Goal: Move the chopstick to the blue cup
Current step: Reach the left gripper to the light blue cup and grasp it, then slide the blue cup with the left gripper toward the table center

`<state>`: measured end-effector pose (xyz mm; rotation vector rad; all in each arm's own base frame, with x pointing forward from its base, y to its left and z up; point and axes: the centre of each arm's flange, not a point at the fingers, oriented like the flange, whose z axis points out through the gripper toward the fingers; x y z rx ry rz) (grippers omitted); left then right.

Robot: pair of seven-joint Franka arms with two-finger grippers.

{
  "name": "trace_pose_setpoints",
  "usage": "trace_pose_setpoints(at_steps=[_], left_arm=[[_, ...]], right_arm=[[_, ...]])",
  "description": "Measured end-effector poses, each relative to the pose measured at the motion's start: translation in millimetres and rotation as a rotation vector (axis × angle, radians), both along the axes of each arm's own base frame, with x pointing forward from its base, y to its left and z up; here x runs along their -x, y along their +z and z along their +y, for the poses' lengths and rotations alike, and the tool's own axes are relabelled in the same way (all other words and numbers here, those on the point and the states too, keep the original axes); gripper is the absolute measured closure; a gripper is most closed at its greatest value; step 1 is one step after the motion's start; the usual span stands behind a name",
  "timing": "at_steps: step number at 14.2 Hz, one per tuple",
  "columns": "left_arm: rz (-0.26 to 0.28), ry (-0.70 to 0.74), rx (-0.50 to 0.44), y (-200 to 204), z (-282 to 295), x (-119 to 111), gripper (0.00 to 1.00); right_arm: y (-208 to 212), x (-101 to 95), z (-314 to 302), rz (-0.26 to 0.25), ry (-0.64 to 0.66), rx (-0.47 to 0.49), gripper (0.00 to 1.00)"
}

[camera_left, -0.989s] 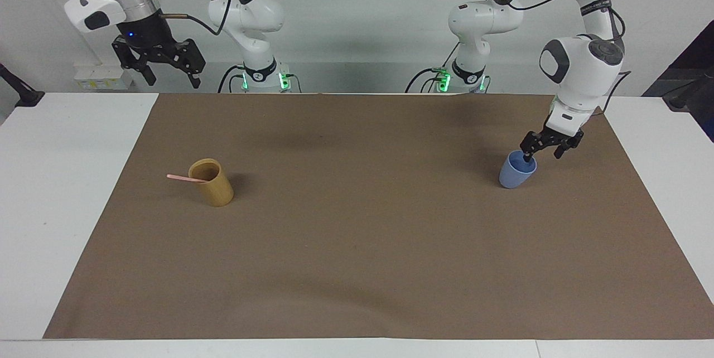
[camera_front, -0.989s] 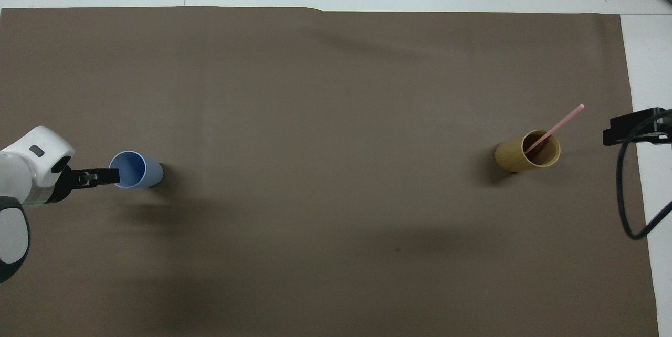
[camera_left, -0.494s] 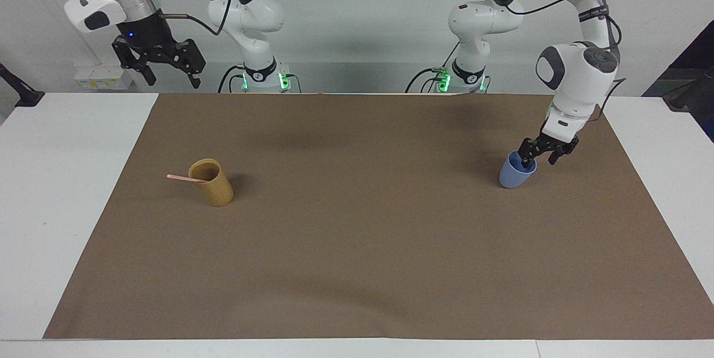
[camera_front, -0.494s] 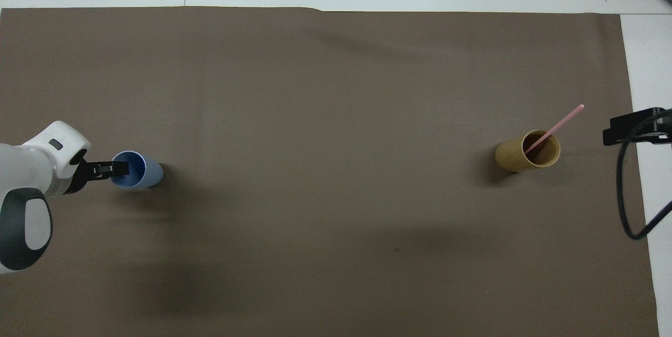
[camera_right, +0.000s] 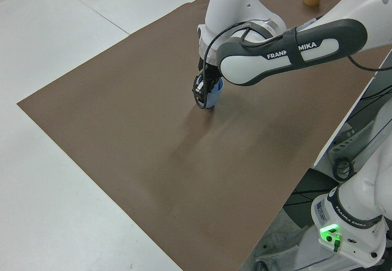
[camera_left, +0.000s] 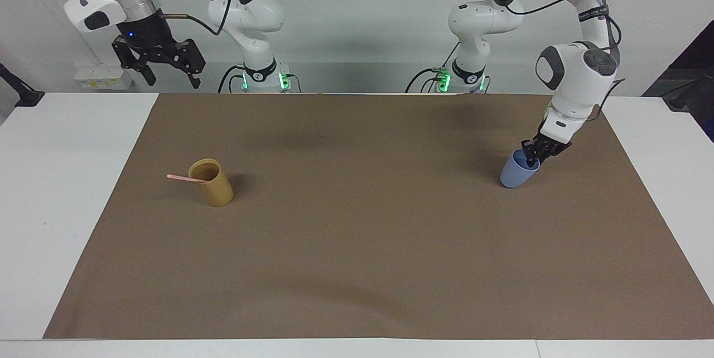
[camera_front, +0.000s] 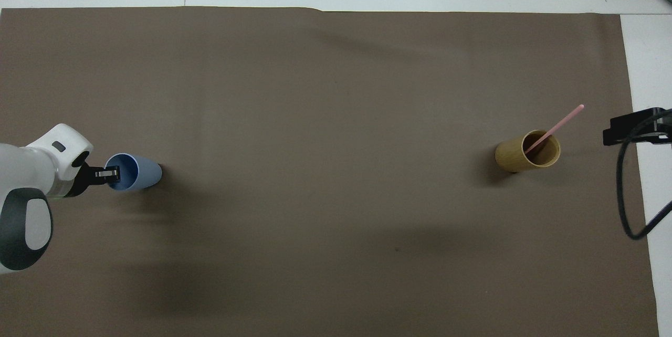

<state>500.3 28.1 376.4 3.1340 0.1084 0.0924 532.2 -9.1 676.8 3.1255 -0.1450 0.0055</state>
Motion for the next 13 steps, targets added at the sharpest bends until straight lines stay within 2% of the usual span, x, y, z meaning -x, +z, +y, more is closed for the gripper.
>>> trace_pose_setpoints(at_steps=[1,2,3,7,9,13], left_arm=[[0.012,0.0,0.001,6,-1,-1,0.85],[0.022,-0.001,0.003,14,-4,-4,0.93],[0.023,0.002,0.003,24,-9,-7,0.96],[0.034,0.023,0.013,51,-41,-15,0.96],[0.039,0.042,0.059,58,-63,-17,0.96],[0.046,0.128,0.101,70,-174,-2,0.96]], right_arm=[[0,0.0,0,0.0,0.0,0.0,0.0],[0,0.0,0,0.0,0.0,0.0,0.0],[0,0.0,0,0.0,0.0,0.0,0.0],[0,0.0,0,0.0,0.0,0.0,0.0],[0,0.0,0,0.0,0.0,0.0,0.0],[0,0.0,0,0.0,0.0,0.0,0.0]])
